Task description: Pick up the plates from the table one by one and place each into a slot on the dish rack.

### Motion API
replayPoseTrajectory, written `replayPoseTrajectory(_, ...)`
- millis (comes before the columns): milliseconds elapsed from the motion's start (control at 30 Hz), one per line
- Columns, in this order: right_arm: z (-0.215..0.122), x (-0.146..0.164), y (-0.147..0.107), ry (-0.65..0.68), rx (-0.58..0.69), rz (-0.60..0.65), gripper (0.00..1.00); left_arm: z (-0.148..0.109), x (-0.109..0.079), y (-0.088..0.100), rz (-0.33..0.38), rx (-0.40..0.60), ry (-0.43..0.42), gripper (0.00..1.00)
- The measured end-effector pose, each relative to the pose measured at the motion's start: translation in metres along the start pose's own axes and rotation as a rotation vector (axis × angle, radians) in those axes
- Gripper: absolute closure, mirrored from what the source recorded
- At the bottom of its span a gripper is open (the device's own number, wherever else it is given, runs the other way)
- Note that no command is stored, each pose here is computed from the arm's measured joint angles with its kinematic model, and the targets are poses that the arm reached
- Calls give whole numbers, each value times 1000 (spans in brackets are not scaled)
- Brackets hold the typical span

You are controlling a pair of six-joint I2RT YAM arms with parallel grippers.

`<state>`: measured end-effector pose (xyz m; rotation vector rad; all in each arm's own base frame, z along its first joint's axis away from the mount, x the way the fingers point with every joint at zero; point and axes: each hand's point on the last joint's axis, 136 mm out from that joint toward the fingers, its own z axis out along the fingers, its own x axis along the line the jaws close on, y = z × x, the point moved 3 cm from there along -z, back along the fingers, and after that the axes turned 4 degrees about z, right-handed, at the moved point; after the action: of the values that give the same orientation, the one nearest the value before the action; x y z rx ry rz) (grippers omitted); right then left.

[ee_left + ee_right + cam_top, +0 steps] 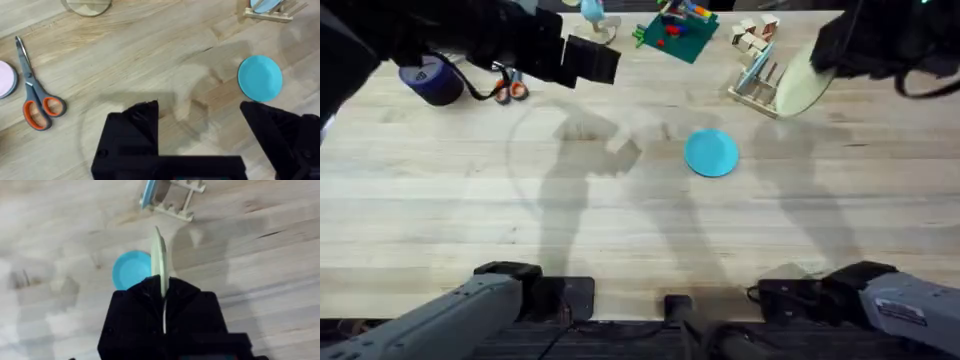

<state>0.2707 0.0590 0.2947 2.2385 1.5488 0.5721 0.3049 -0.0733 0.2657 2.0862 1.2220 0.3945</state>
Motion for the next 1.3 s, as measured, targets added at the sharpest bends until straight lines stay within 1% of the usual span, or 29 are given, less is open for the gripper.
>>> replayPoseTrajectory(200, -4, 3, 25, -75, -36, 50, 971, 0, 0, 0, 0, 1, 2, 5)
replayPoseTrajectory(367, 6, 17, 46, -94, -47, 92, 971, 0, 0, 0, 0, 1, 2, 5)
replayPoseTrajectory(400, 13, 25, 55, -101, -50, 109, 971, 0, 0, 0, 0, 1, 2, 5)
replayPoseTrajectory(667, 32, 31, 56, -132, -20, 142, 971, 0, 0, 0, 0, 2, 2, 5)
replayPoseTrajectory(900, 34, 30, 58, -135, -23, 167, 971, 0, 0, 0, 0, 2, 2, 5)
replayPoseTrajectory(1033, 35, 25, 60, -144, -25, 227, 970, 0, 0, 0, 0, 2, 3, 5)
replayPoseTrajectory(1200, 37, 11, 64, -173, -28, 344, 971, 0, 0, 0, 0, 2, 3, 6)
replayPoseTrajectory(1300, 38, 3, 68, -186, -35, 385, 971, 0, 1, 0, -1, 2, 4, 6)
